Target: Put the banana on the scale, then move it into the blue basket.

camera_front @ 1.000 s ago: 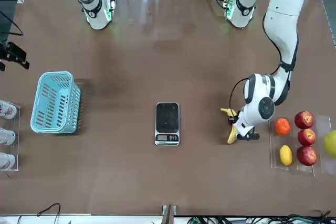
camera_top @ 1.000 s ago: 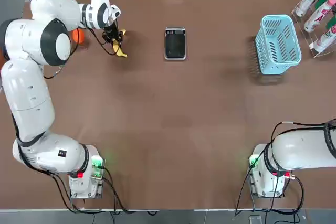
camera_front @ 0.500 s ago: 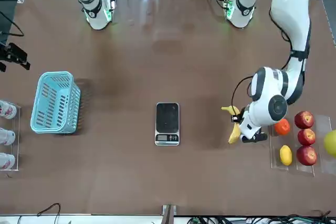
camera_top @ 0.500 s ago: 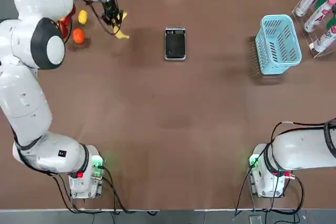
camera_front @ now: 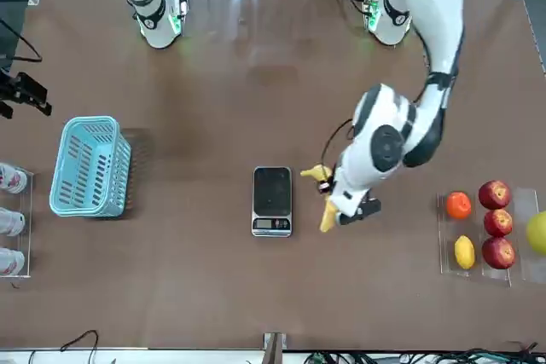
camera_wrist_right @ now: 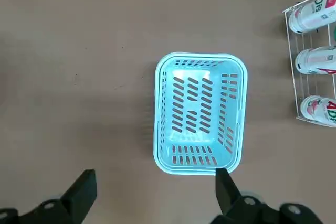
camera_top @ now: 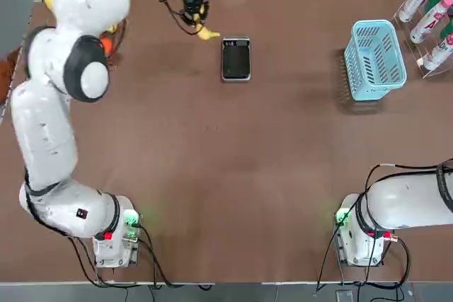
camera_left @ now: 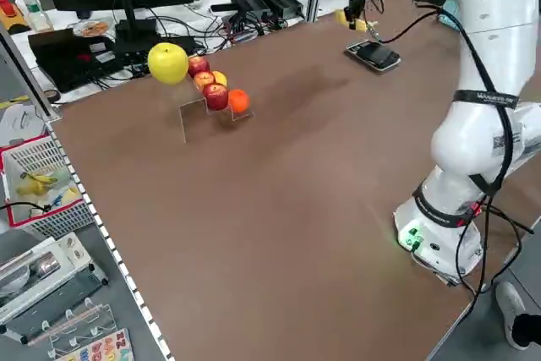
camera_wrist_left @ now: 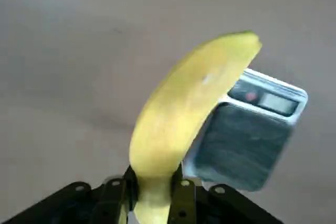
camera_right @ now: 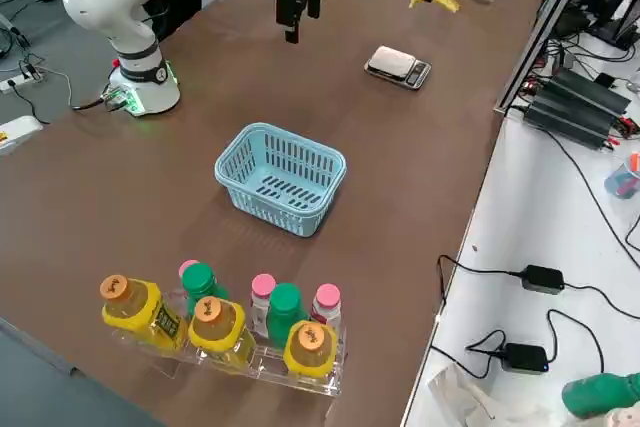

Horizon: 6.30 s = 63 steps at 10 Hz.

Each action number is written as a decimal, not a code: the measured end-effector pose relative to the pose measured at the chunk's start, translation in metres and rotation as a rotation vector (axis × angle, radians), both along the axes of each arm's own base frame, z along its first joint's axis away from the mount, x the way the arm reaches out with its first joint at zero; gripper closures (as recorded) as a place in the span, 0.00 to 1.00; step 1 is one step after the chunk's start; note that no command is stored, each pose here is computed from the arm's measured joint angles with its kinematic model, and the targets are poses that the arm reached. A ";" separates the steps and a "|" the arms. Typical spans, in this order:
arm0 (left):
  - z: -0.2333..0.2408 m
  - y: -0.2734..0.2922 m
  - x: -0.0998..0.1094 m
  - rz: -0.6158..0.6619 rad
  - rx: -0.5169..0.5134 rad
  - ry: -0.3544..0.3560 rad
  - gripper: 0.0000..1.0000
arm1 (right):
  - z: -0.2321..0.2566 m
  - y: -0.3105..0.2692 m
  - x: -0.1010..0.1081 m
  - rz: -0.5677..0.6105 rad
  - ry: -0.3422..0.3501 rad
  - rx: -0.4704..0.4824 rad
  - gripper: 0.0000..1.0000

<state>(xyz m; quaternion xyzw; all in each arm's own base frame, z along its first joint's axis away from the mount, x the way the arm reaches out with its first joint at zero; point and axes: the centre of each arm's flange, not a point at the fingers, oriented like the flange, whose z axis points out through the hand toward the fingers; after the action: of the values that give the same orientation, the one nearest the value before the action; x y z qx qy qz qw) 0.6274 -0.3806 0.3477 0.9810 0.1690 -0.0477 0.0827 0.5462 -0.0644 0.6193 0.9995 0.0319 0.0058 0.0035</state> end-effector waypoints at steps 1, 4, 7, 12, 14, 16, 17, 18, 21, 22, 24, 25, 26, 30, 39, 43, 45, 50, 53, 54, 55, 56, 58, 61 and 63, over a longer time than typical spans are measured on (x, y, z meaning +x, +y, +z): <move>-0.017 -0.040 -0.009 0.059 -0.039 -0.039 0.73 | 0.000 0.000 0.000 0.000 0.001 0.000 0.00; -0.101 -0.130 -0.057 0.175 -0.072 -0.074 0.72 | -0.001 0.000 0.001 0.001 0.002 0.000 0.00; -0.117 -0.129 -0.053 0.217 -0.072 -0.070 0.71 | -0.005 0.001 0.002 0.004 0.009 0.000 0.00; -0.118 -0.127 -0.054 0.224 -0.050 -0.047 0.53 | -0.007 0.007 0.004 0.014 0.013 0.000 0.00; -0.118 -0.131 -0.058 0.235 -0.048 -0.040 0.50 | -0.007 0.006 0.004 0.013 0.013 -0.001 0.00; -0.118 -0.133 -0.060 0.231 -0.042 -0.034 0.30 | -0.007 0.005 0.004 0.012 0.013 -0.002 0.00; -0.115 -0.131 -0.059 0.231 -0.032 -0.025 0.14 | -0.007 0.005 0.004 0.011 0.013 -0.002 0.00; -0.102 -0.126 -0.055 0.235 -0.022 -0.018 0.01 | -0.007 0.005 0.004 0.010 0.013 -0.002 0.00; 0.005 -0.069 -0.018 0.293 -0.009 -0.025 0.00 | -0.007 0.005 0.004 0.011 0.010 -0.003 0.00; 0.046 -0.037 -0.007 0.316 0.002 -0.025 0.00 | -0.006 0.006 0.004 0.013 0.007 -0.003 0.00; 0.100 0.051 0.018 0.305 0.031 -0.005 0.00 | -0.001 0.031 0.012 0.058 -0.010 -0.005 0.00; 0.112 0.101 0.030 0.286 0.038 0.004 0.00 | 0.003 0.068 0.025 0.118 -0.026 -0.008 0.00; 0.122 0.150 0.038 0.278 0.049 0.011 0.00 | 0.002 0.119 0.042 0.197 -0.030 -0.014 0.00; 0.196 0.305 0.028 0.143 0.089 -0.028 0.00 | -0.090 0.363 0.098 0.319 -0.074 0.005 0.00; 0.319 0.324 -0.064 -0.340 0.141 -0.120 0.00 | -0.345 0.571 0.048 0.468 -0.180 0.032 0.00; 0.312 0.331 -0.064 -0.336 0.139 -0.099 0.00 | -0.390 0.587 0.028 0.475 -0.168 0.013 0.00; 0.304 0.341 -0.060 -0.319 0.138 -0.082 0.00 | -0.397 0.594 0.022 0.468 -0.169 0.021 0.02; 0.299 0.357 -0.057 -0.299 0.135 -0.072 0.00 | -0.390 0.584 0.034 0.433 -0.183 0.025 0.65; 0.299 0.355 -0.057 -0.304 0.135 -0.074 0.00 | -0.362 0.558 0.059 0.368 -0.195 0.032 0.65; 0.300 0.355 -0.057 -0.304 0.135 -0.076 0.00 | -0.333 0.531 0.079 0.322 -0.190 0.025 0.65; 0.302 0.354 -0.058 -0.304 0.136 -0.079 0.00 | -0.296 0.488 0.103 0.282 -0.185 0.015 0.65; 0.303 0.353 -0.058 -0.307 0.136 -0.081 0.00 | -0.258 0.429 0.125 0.276 -0.190 0.006 0.65; 0.305 0.351 -0.058 -0.309 0.136 -0.087 0.00 | -0.195 0.292 0.140 0.298 -0.162 -0.014 0.65; 0.312 0.352 -0.059 -0.305 0.138 -0.102 0.00 | -0.146 0.123 0.086 0.257 -0.005 -0.008 0.65; 0.313 0.352 -0.059 -0.304 0.138 -0.104 0.00 | -0.152 0.044 0.049 0.234 0.066 0.008 0.65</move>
<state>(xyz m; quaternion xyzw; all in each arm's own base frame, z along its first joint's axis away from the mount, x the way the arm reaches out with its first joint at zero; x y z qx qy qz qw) 0.5681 -0.0284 0.6608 0.9997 0.0172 0.0029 0.0155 0.5948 -0.0203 0.4677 0.9886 0.1483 -0.0268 -0.0021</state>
